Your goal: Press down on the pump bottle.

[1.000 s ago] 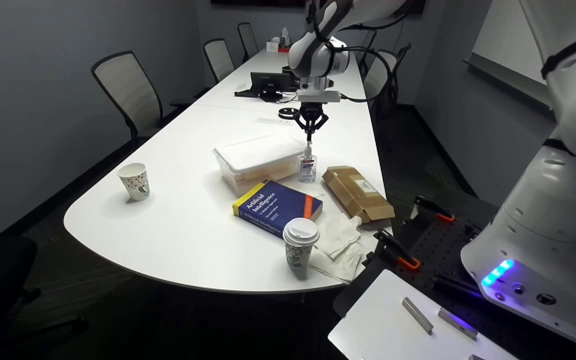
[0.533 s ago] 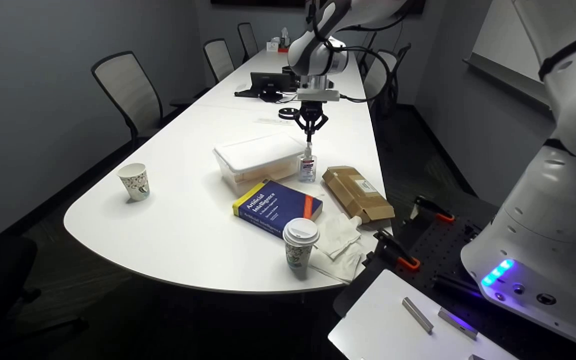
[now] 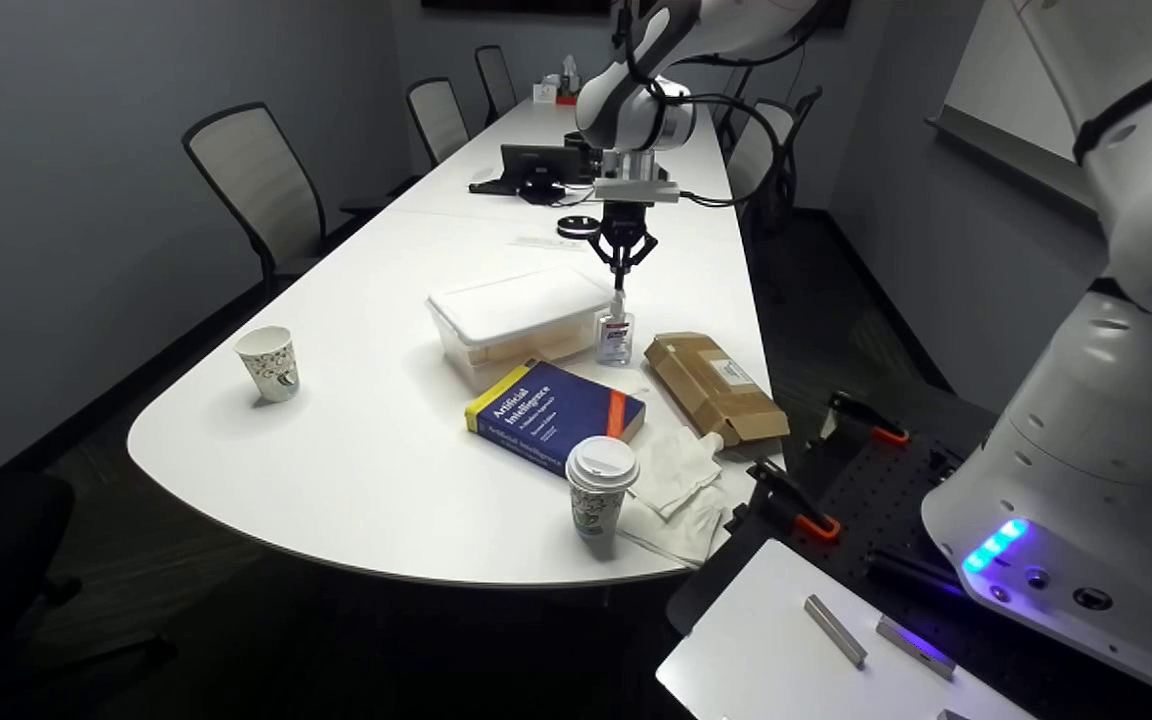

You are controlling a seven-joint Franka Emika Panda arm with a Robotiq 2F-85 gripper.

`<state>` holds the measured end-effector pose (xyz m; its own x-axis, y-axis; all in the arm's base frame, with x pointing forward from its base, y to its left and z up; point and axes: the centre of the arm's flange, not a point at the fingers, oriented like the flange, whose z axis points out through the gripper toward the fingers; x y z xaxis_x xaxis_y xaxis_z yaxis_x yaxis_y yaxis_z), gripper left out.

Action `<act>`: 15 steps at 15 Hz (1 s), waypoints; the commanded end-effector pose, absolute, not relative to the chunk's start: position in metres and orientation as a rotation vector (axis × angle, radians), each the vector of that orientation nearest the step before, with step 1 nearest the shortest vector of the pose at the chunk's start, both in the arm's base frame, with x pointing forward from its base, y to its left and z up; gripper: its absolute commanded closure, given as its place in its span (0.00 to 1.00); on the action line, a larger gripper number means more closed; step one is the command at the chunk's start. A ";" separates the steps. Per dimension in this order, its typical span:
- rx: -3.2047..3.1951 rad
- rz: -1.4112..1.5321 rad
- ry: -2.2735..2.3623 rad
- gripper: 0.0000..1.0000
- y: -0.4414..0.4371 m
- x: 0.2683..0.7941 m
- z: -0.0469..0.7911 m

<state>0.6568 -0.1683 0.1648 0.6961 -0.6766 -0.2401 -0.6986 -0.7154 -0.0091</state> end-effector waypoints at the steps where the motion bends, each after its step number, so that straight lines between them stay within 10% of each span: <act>1: -2.776 0.388 1.152 1.00 -0.164 0.660 0.134; 15: -2.874 0.387 1.116 1.00 -0.152 0.668 0.170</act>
<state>0.6635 -0.1578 0.1693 0.7203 -0.6518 -0.2373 -0.6678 -0.7441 0.0167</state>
